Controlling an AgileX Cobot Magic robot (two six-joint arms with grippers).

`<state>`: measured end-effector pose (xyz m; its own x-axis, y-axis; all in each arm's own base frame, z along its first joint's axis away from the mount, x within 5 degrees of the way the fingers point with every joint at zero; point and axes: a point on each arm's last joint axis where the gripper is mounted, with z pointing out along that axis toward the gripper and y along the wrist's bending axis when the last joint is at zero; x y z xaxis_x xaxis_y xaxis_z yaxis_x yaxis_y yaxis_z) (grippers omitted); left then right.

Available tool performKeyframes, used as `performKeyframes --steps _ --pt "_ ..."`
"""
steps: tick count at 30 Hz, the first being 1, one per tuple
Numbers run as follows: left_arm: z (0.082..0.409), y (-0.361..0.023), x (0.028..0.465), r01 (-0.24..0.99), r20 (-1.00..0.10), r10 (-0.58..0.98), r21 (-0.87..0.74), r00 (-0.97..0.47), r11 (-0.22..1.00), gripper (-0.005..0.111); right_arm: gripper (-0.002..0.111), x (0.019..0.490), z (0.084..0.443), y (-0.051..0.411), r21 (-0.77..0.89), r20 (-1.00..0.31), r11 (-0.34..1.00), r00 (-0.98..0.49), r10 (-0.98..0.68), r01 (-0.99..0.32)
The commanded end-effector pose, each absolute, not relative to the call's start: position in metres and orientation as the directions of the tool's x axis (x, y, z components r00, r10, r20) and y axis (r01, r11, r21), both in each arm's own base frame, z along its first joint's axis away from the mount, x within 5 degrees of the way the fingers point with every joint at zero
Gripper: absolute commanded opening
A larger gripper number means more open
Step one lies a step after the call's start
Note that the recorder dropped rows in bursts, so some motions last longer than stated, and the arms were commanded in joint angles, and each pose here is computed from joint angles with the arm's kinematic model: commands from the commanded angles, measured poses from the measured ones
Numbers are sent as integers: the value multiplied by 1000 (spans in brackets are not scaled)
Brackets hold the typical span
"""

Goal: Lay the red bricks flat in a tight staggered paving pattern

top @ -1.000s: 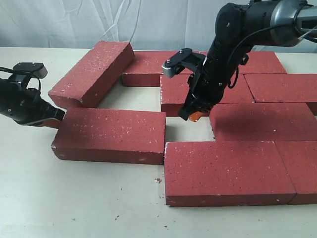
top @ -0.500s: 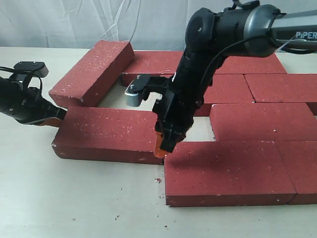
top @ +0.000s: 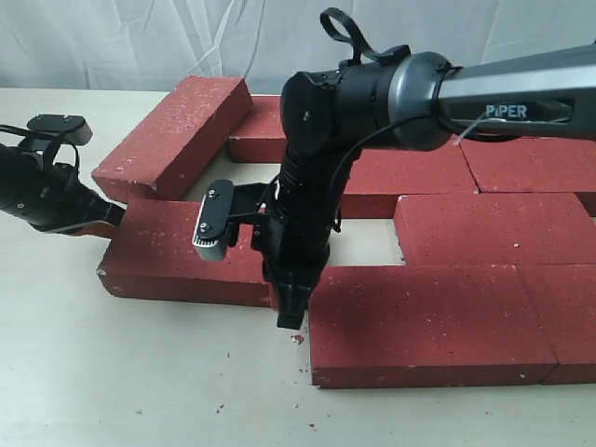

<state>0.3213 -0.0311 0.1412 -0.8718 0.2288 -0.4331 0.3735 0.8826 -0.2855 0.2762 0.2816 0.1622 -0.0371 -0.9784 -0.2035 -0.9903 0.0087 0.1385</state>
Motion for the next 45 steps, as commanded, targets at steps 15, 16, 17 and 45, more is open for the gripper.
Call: performKeyframes --steps 15,16,17,45 --pt "143 -33 323 369 -446 217 -289 -868 884 0 -1 295 152 282 -19 -182 103 -98 -978 -994" --pt "143 -32 324 367 -449 215 -283 -867 886 0 -1 296 152 282 -28 -188 115 -108 -976 -993" --pt "143 -32 324 364 -451 213 -281 -867 888 0 -1 296 152 282 -31 -190 126 -118 -975 -992" --pt "143 -31 325 382 -464 233 -257 -855 888 0 -1 364 167 214 -4 -326 672 -634 -701 -740"
